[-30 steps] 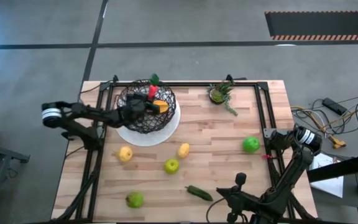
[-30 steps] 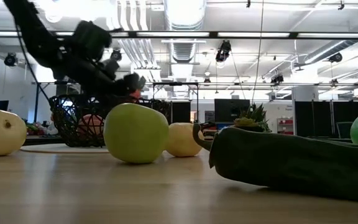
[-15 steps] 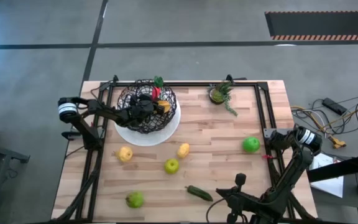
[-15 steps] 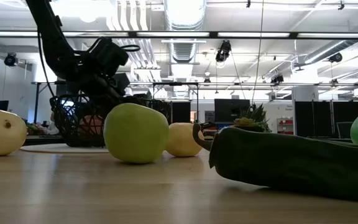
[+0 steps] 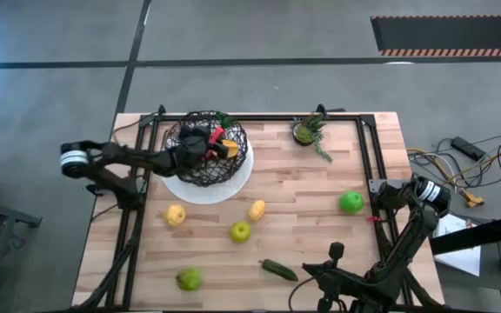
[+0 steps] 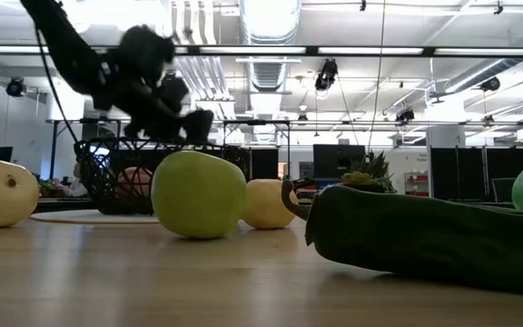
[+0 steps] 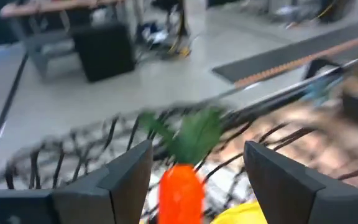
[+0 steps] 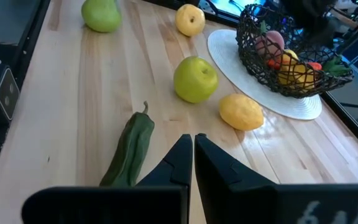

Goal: Build produce basket
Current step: Put the green apple into the wire basket

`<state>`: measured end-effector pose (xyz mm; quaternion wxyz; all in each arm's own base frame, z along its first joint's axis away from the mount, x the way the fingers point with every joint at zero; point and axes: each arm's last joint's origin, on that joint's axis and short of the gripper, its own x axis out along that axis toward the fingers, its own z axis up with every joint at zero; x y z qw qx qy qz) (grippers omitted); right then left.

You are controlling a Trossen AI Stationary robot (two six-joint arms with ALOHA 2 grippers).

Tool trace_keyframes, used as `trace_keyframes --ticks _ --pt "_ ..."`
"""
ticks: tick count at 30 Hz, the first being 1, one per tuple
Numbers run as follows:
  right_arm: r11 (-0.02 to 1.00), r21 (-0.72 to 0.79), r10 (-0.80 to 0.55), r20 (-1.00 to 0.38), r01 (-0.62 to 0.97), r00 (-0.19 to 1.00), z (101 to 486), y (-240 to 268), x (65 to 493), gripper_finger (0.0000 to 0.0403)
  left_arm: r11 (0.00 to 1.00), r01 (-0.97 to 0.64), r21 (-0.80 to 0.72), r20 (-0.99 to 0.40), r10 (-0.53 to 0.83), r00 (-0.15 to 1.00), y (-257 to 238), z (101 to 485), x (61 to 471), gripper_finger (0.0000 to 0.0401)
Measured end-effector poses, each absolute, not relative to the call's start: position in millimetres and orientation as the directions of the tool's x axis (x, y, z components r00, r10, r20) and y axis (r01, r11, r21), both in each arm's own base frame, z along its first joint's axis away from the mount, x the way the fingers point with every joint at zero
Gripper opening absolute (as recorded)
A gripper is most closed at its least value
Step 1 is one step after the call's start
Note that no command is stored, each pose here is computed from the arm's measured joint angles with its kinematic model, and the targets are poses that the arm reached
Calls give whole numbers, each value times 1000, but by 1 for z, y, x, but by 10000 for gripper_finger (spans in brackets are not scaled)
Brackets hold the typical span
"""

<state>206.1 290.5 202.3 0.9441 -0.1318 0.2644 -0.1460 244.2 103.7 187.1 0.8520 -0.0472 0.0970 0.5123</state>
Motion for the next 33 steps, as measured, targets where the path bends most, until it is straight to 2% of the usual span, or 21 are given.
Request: trace_keyframes --ticks 3,6,10,15,21,27,31,33 --pt "923 -325 -345 -461 207 818 202 291 206 9 537 -844 3 -134 836 531 85 213 240 237" --pt "920 -330 -352 -460 211 815 200 290 208 9 657 -754 22 -62 753 655 58 236 236 237" --pt "908 -359 -374 -463 216 803 188 290 213 9 813 -568 126 -6 574 819 11 253 231 237" --pt "893 -391 -401 -467 223 788 175 290 219 9 917 -317 241 0 327 945 -54 255 224 237" --pt "885 -406 -416 -468 228 780 169 288 223 9 952 -168 255 -63 190 980 -120 239 217 237" --pt "889 -396 -410 -466 229 784 173 288 223 9 971 -58 233 -154 96 983 -162 209 232 238" --pt "891 -393 -406 -465 228 787 174 288 223 9 984 -84 157 -173 111 979 -172 196 252 238" --pt "892 -390 -405 -465 229 787 174 288 224 9 982 -84 168 -198 117 973 -174 191 260 239"
